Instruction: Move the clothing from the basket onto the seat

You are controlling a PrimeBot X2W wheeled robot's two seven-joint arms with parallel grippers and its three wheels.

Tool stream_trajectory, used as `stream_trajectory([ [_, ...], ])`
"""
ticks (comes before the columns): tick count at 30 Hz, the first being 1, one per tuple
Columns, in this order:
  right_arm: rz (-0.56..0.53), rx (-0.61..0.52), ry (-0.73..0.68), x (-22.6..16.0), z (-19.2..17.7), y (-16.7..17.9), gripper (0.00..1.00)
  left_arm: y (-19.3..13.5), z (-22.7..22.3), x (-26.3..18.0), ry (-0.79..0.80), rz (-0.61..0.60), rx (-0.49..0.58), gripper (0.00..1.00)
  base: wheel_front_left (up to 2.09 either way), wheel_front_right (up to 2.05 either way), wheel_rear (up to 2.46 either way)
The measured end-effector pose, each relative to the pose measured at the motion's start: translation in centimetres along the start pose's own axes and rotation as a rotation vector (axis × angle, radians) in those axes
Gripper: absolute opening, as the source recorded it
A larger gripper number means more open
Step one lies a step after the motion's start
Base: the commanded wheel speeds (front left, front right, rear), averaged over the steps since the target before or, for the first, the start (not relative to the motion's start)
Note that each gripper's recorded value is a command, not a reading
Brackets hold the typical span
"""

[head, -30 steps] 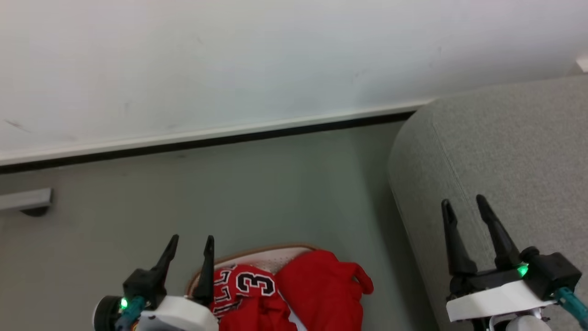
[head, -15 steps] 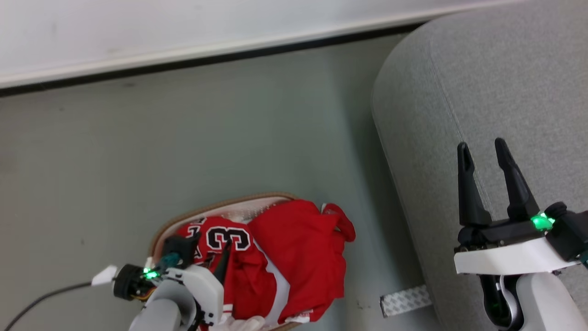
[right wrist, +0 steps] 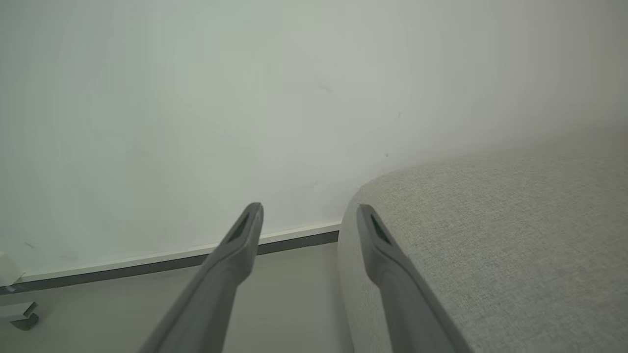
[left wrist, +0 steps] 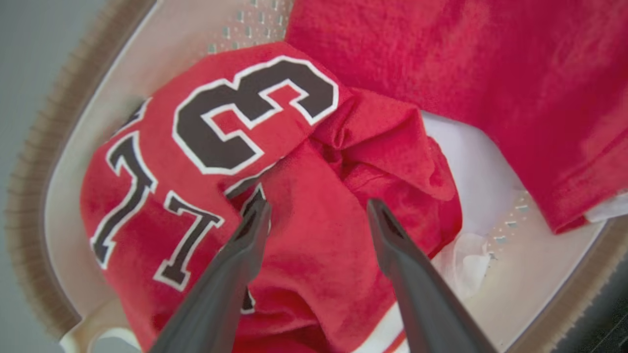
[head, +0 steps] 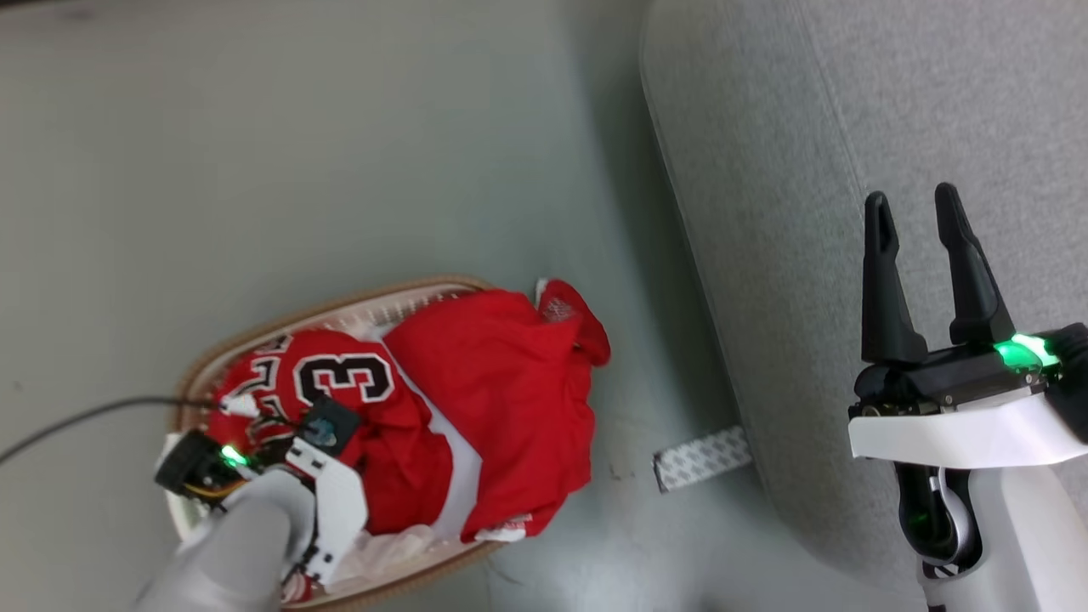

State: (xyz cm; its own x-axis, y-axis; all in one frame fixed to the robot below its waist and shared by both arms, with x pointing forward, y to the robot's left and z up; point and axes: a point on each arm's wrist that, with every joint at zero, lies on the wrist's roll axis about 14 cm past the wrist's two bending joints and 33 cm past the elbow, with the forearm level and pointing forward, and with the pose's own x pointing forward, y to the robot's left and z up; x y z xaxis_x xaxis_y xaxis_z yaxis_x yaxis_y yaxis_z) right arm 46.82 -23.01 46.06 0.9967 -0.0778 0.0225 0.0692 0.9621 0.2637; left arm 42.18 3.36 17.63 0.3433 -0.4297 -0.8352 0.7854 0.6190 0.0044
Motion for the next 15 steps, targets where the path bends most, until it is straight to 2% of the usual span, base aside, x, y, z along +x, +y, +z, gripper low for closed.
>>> stream_trajectory([
  [5,-0.047,-0.005,0.039,0.4,-1.8,-1.9,1.00,0.1,-3.5,2.6,0.140,-0.055,0.101,1.00,0.00,0.00,0.00],
  [11,-0.096,-0.012,0.079,0.0,-3.2,-3.7,1.00,-1.1,-5.6,4.8,0.224,-0.128,0.230,1.00,0.00,0.00,0.00],
  [15,-0.116,-0.011,0.101,-0.2,-4.0,-4.3,1.00,-2.1,-6.2,5.7,0.247,-0.161,0.237,1.00,0.00,0.00,0.00],
])
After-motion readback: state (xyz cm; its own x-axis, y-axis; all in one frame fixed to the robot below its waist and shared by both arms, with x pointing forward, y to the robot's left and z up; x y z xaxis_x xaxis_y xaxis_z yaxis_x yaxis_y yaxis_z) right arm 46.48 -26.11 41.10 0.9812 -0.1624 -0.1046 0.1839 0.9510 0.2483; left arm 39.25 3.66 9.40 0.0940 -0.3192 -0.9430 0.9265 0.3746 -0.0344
